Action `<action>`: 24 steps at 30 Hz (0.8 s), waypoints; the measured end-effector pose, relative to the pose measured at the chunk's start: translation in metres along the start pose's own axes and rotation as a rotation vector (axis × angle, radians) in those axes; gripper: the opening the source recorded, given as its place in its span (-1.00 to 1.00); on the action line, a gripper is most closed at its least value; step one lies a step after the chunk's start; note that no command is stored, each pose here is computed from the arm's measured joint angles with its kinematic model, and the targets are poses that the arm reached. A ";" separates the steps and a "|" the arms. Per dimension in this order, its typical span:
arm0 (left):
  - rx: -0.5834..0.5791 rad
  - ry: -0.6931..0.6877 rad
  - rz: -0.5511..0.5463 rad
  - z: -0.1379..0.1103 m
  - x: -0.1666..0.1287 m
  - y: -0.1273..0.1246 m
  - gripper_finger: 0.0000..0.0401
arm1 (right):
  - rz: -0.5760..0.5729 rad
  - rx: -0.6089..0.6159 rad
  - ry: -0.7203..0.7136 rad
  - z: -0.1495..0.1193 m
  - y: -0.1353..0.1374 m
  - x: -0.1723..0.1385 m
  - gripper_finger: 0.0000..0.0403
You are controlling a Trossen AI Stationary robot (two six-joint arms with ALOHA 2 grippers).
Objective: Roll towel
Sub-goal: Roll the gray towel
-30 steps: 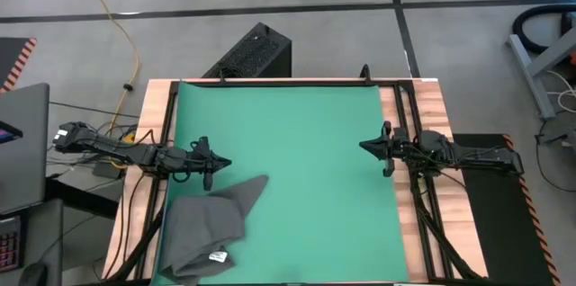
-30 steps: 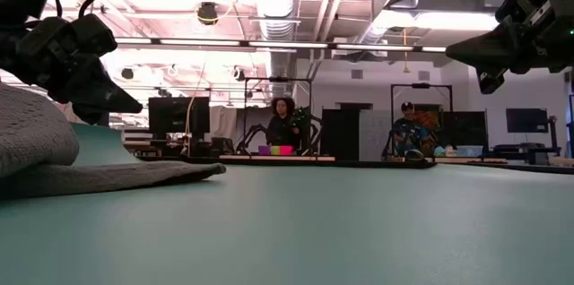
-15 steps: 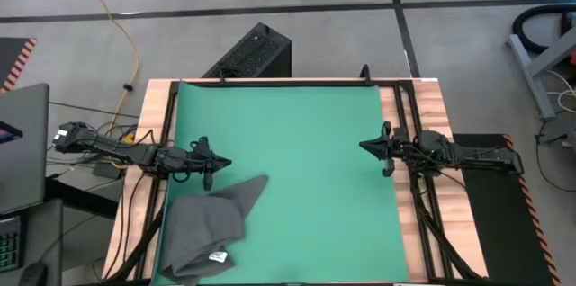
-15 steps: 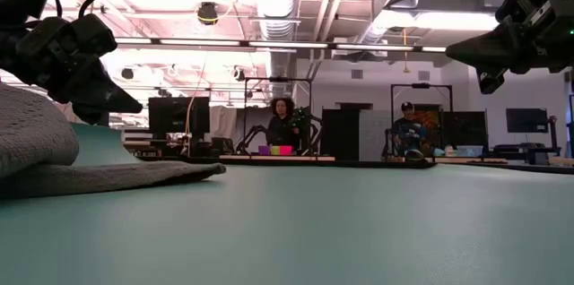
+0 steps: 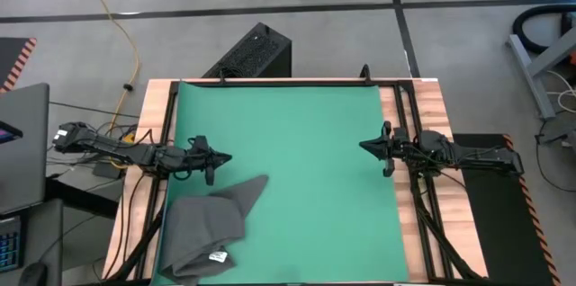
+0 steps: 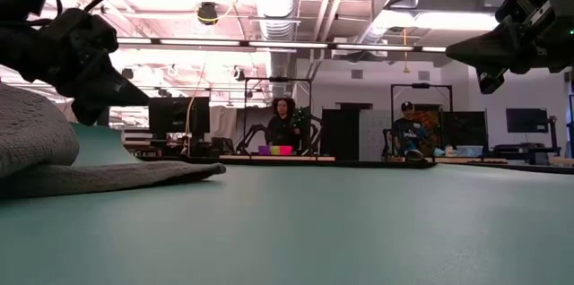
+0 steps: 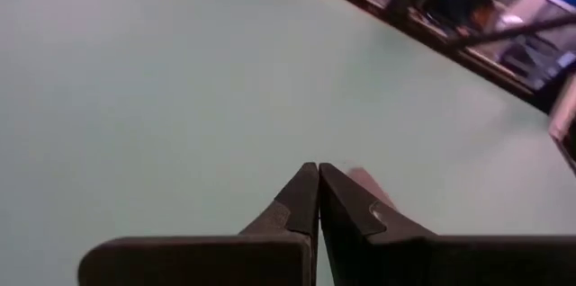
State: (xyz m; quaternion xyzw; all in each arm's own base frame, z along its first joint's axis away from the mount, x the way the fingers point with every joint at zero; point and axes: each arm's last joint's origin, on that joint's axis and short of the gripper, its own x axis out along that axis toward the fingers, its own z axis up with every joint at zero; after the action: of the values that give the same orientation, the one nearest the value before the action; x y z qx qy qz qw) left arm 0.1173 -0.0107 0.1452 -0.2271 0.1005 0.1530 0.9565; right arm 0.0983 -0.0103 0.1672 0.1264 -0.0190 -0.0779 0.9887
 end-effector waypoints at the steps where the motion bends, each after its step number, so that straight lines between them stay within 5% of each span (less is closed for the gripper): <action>1: -0.017 -0.003 0.005 0.000 0.000 0.000 -1.00 | 0.000 0.000 -0.001 0.000 0.000 0.000 -0.86; 7: -0.172 -0.048 0.061 0.001 0.000 0.002 -1.00 | -0.088 -0.221 -0.020 0.002 -0.004 0.000 -0.86; 13: -0.255 -0.086 0.084 0.003 0.000 0.002 -1.00 | -0.091 -0.221 -0.026 0.003 -0.005 0.000 -0.86; 17: -0.408 -0.210 -0.070 0.020 -0.002 -0.008 -0.98 | -0.090 -0.202 -0.030 0.003 -0.005 0.000 -0.86; 24: -0.481 -0.496 -0.390 0.072 -0.024 -0.035 -0.76 | -0.064 0.085 -0.074 0.006 -0.003 0.000 -0.86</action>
State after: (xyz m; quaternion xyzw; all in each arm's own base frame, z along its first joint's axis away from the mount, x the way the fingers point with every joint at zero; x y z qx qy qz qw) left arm 0.1155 -0.0125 0.2285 -0.4157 -0.2171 0.0380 0.8824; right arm 0.0974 -0.0148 0.1723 0.1659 -0.0548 -0.1131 0.9781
